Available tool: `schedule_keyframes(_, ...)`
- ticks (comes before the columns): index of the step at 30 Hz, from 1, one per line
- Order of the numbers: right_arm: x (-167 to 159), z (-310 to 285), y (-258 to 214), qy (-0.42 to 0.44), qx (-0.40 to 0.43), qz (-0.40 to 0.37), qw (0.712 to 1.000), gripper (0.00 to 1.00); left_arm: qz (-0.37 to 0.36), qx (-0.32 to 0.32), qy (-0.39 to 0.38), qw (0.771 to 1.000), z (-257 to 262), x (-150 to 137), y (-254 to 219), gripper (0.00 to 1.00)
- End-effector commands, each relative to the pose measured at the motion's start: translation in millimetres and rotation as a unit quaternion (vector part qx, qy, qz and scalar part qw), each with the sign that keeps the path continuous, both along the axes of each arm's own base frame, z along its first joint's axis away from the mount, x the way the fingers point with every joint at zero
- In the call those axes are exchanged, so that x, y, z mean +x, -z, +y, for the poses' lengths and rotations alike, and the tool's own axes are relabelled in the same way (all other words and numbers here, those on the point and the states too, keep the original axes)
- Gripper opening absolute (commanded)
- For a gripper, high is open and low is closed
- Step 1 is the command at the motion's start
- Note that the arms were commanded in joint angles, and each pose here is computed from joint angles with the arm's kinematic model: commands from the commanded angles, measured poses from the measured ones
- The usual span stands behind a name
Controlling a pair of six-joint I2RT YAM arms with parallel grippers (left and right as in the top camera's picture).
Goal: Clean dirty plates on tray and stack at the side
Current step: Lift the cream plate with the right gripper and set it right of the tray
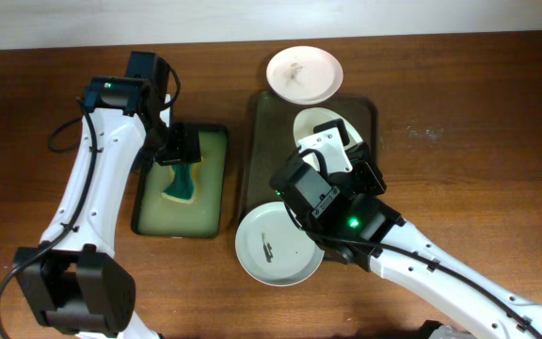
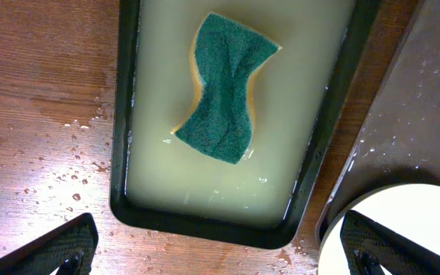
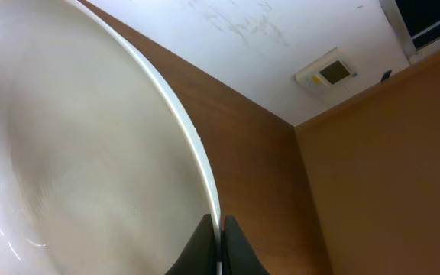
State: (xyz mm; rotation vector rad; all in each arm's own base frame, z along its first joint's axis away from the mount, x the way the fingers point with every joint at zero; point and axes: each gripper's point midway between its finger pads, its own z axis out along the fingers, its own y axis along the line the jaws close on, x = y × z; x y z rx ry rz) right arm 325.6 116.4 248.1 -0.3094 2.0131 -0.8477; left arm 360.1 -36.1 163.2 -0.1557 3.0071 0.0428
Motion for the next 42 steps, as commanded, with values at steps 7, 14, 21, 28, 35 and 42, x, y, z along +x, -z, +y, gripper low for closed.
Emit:
schedule_keyframes(7,0,0,-14,0.007,0.008,-0.029,1.0,0.04,-0.011,-0.006,0.004,1.0,-1,-2,-8,1.0)
schedule_keyframes(14,-1,-1,-13,0.007,0.008,-0.027,1.0,0.04,-0.011,-0.006,0.004,1.0,-1,-2,-8,1.0)
schedule_keyframes(21,29,-107,81,0.083,0.477,0.179,0.856,0.04,-0.011,-0.006,0.004,1.0,-1,-2,-8,1.0)
schedule_keyframes(28,-21,-286,197,0.365,0.605,0.176,0.685,0.04,-0.011,-0.006,0.004,1.0,-1,-2,-8,1.0)
schedule_keyframes(35,-2,-127,85,0.053,0.563,0.234,0.791,0.56,-0.011,-0.006,0.004,1.0,-1,-2,-8,1.0)
schedule_keyframes(42,-103,63,196,-0.004,0.44,0.557,0.704,0.45,-0.011,-0.006,0.004,1.0,-1,-2,-8,1.0)
